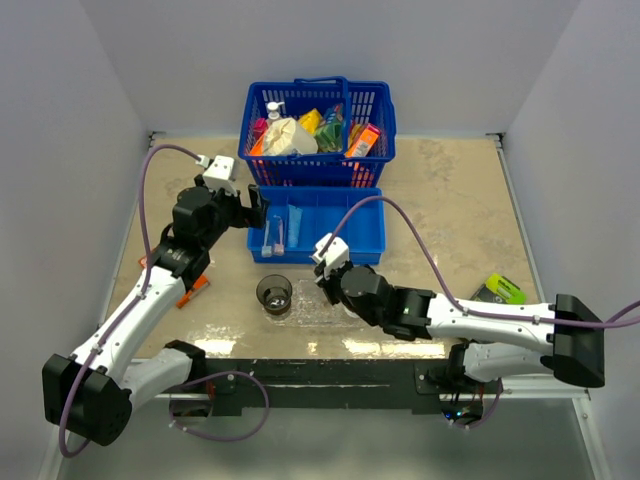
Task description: Prepare toiletry sets of a toothbrush and toothpaste on the tray
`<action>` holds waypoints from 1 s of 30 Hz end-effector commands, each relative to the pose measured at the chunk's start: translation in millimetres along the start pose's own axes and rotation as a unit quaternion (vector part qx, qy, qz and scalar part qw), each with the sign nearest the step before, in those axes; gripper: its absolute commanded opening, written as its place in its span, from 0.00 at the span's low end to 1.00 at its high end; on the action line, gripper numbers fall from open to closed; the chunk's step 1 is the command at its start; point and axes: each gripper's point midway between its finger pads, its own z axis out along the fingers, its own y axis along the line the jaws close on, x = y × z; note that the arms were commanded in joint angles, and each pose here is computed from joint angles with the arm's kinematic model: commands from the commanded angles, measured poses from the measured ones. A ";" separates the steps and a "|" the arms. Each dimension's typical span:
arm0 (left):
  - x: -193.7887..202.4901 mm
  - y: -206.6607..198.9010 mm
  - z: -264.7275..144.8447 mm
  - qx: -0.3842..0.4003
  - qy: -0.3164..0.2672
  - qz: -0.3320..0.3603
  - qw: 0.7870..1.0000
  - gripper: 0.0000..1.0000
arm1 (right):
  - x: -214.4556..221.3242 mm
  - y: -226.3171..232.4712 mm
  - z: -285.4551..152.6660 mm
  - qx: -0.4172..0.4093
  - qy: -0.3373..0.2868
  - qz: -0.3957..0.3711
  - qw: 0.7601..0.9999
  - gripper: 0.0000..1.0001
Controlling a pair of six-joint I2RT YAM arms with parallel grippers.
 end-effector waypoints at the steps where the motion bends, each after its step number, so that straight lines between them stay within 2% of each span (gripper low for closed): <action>1: -27.2 -4.7 0.2 0.011 -0.033 0.007 0.999 0.98 | -14.0 -4.3 0.9 0.020 -0.036 0.005 0.999 0.01; 10: -28.4 -5.1 -0.3 0.012 -0.034 0.007 0.999 0.99 | -8.5 -1.2 0.5 0.022 -0.033 0.005 0.999 0.08; 20: -28.9 -5.0 -0.6 0.012 -0.035 0.007 0.999 0.98 | -9.0 -0.6 -1.4 0.029 -0.027 0.006 0.999 0.40; 27: -29.7 -5.6 -1.4 0.013 -0.036 0.007 0.999 0.98 | -15.1 -2.5 -5.7 0.032 -0.032 0.019 0.999 0.53; 28: -29.8 -5.4 -1.4 0.013 -0.036 0.007 0.999 0.98 | -15.5 -2.9 -6.6 0.032 -0.032 0.024 0.999 0.58; 30: -31.0 -5.3 -1.8 0.012 -0.038 0.007 0.999 0.99 | -19.0 -3.0 -8.6 0.031 -0.037 0.031 0.998 0.62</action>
